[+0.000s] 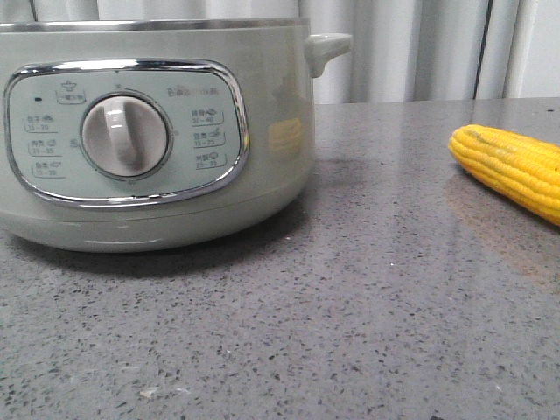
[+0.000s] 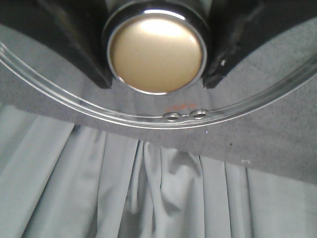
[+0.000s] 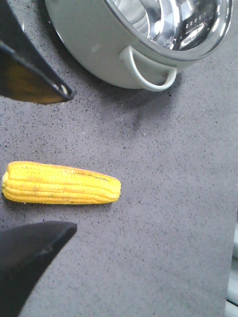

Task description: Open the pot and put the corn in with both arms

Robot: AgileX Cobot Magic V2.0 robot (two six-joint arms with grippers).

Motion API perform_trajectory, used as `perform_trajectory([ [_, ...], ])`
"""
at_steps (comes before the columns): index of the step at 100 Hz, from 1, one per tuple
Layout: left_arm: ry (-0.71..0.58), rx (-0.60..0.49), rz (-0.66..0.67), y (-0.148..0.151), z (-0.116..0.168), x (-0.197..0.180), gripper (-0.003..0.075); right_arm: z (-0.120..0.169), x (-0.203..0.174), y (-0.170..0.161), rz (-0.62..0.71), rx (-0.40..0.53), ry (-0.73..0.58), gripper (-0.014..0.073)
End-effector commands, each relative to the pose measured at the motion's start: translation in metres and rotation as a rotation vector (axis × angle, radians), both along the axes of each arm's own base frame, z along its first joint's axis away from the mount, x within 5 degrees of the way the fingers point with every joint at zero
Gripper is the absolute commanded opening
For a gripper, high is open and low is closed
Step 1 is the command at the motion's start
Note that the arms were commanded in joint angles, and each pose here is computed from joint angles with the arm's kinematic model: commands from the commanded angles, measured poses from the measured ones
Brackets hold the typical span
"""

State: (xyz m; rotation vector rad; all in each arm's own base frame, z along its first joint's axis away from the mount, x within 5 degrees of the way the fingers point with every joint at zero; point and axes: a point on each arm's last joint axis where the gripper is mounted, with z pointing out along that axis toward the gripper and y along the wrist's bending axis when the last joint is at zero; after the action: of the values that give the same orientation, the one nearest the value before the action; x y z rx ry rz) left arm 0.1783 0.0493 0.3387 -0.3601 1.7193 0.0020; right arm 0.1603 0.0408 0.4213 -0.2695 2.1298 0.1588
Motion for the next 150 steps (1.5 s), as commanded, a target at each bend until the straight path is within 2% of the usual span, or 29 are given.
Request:
perform_trajectory([
  [1, -0.053, -0.019, 0.063, 0.005, 0.006, -0.002, 0.0116, 0.018, -0.006, -0.003, -0.001, 0.004, -0.112, 0.0440],
  [53, 0.186, -0.080, 0.070, 0.020, -0.048, 0.039, 0.0116, 0.018, -0.008, 0.002, 0.029, -0.004, -0.112, 0.0440],
  [91, 0.270, -0.053, 0.054, 0.023, -0.065, 0.050, 0.0134, 0.018, -0.008, 0.002, 0.029, -0.004, -0.112, 0.0440],
  [121, 0.316, -0.067, 0.046, 0.025, -0.076, 0.055, 0.0294, 0.018, -0.008, 0.002, 0.029, -0.004, -0.114, 0.0440],
  [139, 0.322, -0.054, 0.042, 0.025, -0.077, 0.055, 0.0459, 0.018, -0.008, 0.002, 0.029, -0.004, -0.114, 0.0440],
  [150, 0.317, -0.061, 0.044, 0.025, -0.076, 0.055, 0.0486, 0.018, -0.008, 0.002, 0.029, -0.003, -0.118, 0.0440],
])
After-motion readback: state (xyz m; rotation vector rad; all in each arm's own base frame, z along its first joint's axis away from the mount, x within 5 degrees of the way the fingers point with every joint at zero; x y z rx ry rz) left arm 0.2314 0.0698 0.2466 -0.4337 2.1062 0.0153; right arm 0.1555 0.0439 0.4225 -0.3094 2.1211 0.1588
